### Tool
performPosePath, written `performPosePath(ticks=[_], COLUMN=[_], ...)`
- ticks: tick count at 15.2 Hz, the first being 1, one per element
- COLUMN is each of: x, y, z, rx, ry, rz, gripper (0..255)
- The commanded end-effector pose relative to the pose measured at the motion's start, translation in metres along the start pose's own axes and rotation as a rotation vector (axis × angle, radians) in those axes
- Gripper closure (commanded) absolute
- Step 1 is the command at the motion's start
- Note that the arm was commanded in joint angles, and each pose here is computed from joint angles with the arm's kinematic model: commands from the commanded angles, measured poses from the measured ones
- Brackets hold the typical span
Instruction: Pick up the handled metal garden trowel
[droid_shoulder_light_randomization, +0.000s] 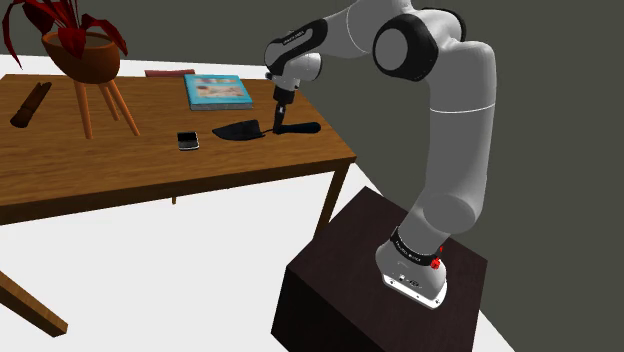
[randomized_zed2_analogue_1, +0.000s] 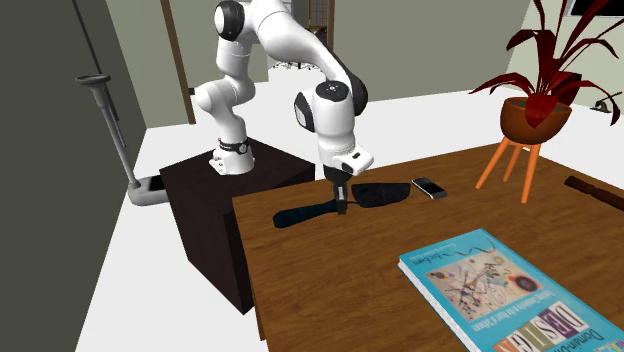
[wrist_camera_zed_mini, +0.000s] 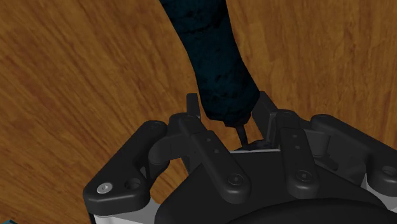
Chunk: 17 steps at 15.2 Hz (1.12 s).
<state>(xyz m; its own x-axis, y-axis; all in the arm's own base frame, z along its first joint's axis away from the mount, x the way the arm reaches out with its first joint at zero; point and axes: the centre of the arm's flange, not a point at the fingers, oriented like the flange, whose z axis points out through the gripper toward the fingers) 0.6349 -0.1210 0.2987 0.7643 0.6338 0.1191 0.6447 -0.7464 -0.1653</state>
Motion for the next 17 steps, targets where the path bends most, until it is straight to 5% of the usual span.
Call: performPosePath(ticks=[1, 17], x=[0.001, 0.009], y=[-0.001, -0.013], z=[-0.005, -0.078], rx=[0.000, 0.000], ry=[-0.001, -0.001], rz=[0.001, 0.000], gripper=[255, 255])
